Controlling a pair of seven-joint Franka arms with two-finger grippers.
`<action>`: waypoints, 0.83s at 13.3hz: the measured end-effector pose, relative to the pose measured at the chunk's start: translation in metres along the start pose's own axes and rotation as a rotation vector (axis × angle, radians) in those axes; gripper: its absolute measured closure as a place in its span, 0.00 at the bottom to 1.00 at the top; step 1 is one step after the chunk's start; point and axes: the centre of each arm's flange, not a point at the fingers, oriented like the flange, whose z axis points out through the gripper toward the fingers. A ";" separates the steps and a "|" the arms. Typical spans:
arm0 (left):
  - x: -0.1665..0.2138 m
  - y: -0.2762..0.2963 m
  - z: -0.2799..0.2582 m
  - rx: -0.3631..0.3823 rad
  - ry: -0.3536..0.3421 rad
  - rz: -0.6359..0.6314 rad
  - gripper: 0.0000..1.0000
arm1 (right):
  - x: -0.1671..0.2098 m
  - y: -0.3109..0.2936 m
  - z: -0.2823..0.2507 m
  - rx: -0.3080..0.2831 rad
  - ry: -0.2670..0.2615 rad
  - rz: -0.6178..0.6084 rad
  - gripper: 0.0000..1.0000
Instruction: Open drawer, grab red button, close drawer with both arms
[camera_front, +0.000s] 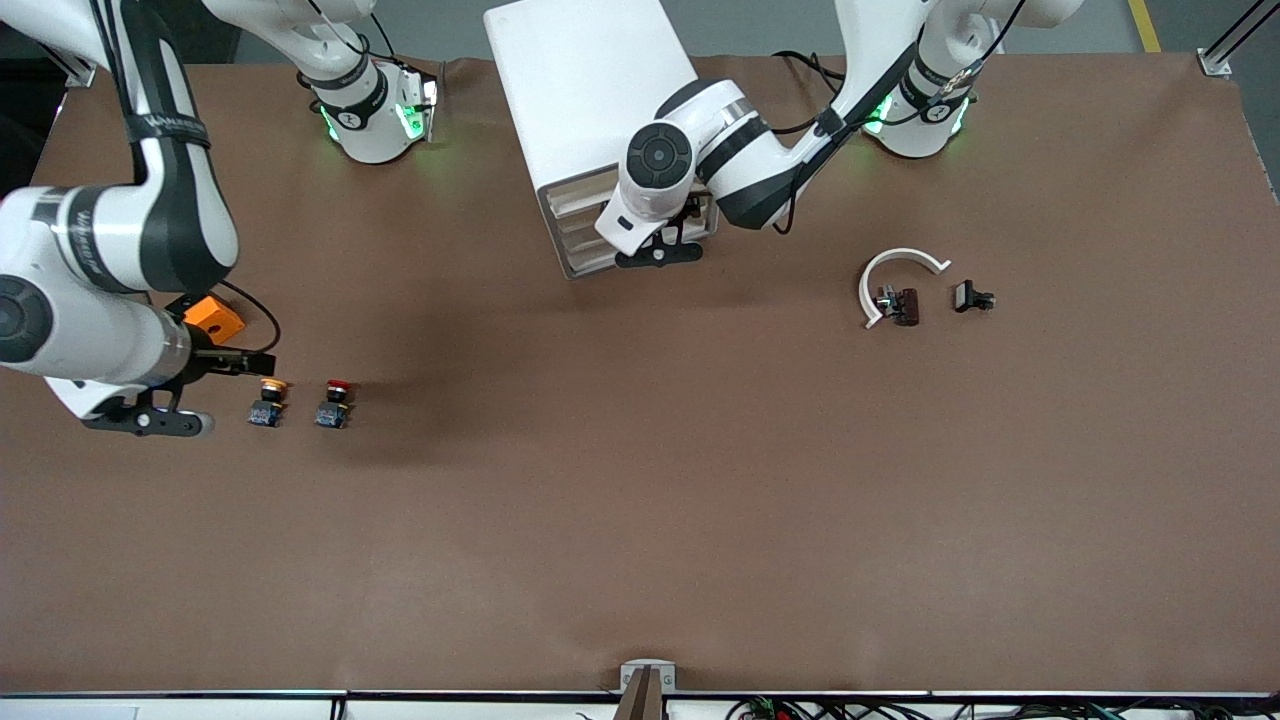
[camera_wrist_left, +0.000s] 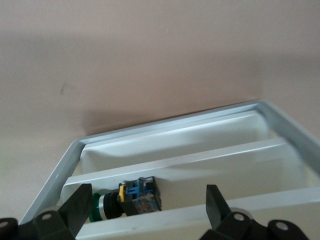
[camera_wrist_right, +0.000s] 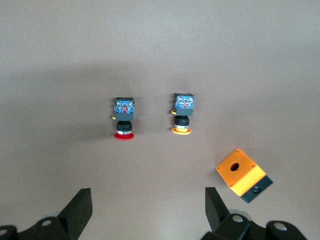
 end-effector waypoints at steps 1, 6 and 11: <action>0.010 -0.001 -0.008 -0.012 0.013 -0.014 0.00 | -0.005 0.008 -0.012 0.003 0.011 -0.012 0.00; 0.077 -0.030 -0.048 -0.044 0.107 -0.110 0.00 | -0.041 0.043 -0.070 0.014 0.063 -0.027 0.00; 0.141 -0.090 -0.118 -0.057 0.246 -0.205 0.00 | -0.057 0.048 -0.090 0.015 0.080 -0.051 0.00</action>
